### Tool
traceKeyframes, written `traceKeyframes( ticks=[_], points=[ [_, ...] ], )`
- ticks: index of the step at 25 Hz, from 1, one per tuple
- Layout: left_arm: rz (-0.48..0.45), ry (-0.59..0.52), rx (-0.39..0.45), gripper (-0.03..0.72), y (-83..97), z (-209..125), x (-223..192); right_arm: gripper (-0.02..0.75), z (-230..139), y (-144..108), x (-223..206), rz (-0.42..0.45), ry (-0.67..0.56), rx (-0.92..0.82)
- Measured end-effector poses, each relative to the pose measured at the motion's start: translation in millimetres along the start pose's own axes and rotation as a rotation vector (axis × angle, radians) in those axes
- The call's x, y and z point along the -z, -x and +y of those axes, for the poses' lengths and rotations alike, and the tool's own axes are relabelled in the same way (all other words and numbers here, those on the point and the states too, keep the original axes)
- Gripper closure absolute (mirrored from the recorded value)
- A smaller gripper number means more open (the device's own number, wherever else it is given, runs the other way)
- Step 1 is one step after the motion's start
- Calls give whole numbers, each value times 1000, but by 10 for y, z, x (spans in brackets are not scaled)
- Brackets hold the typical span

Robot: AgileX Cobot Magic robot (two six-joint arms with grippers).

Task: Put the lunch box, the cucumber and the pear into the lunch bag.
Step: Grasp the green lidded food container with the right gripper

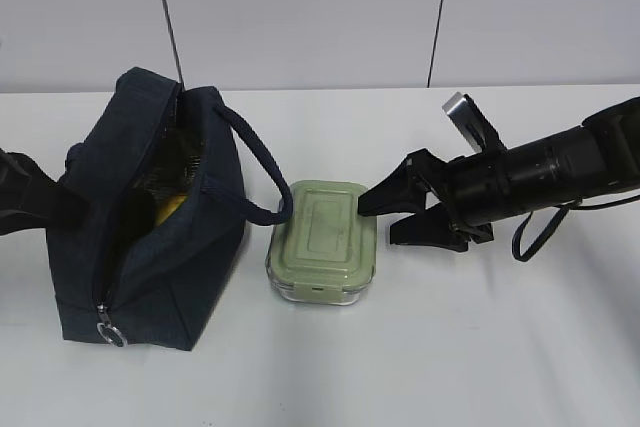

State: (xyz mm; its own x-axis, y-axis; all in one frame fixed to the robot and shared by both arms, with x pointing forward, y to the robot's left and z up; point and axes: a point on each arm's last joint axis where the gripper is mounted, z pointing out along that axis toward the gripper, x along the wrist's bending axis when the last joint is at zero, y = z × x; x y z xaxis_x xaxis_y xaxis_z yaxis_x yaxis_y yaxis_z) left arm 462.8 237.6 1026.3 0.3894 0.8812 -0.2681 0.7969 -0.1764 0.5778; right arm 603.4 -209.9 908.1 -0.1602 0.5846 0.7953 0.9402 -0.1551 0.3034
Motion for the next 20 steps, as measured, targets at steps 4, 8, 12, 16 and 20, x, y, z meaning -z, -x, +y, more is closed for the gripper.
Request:
traceKeyframes(
  ticks=[4,8,12,16,20],
  points=[
    [0,0,0,687,0,0,0,134,-10,-16,-18,2,-5,4],
    [0,0,0,687,0,0,0,134,-39,-71,-82,9,-17,11],
    [0,-1,0,687,0,-1,0,134,-50,-90,-117,0,-18,11],
    [-1,-2,0,687,1,-1,0,134,-48,-85,-117,-6,-15,-5],
    [-1,-3,-1,687,1,-3,0,134,-45,-84,-117,-7,-12,-11]
  ],
)
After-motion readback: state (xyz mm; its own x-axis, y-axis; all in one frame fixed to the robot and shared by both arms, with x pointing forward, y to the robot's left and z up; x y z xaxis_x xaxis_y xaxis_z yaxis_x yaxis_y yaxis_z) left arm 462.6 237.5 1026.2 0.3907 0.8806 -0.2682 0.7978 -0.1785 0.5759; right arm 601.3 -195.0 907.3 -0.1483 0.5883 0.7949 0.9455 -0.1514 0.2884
